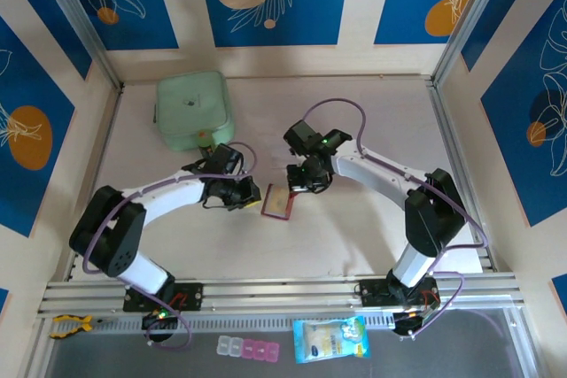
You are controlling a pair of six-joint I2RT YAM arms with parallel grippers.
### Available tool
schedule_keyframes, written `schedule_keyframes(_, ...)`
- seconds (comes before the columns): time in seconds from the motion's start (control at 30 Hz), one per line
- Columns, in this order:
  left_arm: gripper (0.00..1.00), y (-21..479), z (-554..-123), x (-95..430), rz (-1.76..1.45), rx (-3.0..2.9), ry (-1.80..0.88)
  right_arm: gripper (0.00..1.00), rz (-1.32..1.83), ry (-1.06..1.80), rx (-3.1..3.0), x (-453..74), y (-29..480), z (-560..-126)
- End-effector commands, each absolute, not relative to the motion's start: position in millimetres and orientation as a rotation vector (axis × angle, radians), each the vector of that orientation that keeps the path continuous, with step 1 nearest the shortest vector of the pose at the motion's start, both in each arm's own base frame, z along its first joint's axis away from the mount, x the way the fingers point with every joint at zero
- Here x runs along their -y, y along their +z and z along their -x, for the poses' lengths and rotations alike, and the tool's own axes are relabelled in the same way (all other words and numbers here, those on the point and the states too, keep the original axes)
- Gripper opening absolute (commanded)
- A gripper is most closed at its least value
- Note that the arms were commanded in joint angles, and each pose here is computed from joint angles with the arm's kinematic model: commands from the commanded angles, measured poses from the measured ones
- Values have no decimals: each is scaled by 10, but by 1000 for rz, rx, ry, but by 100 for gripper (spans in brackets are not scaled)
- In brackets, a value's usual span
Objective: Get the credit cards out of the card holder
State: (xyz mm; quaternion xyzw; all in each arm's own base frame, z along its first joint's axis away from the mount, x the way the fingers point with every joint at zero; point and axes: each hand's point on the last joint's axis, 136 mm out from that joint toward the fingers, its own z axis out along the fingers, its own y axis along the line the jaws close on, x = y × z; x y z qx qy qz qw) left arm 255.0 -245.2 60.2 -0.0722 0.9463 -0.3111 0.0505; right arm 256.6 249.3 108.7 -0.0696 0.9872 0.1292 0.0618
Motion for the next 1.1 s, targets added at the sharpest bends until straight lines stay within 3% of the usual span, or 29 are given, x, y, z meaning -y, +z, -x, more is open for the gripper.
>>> schedule_keyframes(0.0,12,695,-2618,2638,199,-2850,-1055,0,125,341,-3001,-2251,1032,-2576)
schedule_keyframes(0.4,8,575,-2587,2760,194,-2881,-1090,0,-31,278,-3068,-1850,600,-2609)
schedule_keyframes(1.07,5,253,-2456,2524,241,-2992,-861,0,-27,164,-3143,-1872,113,-2604)
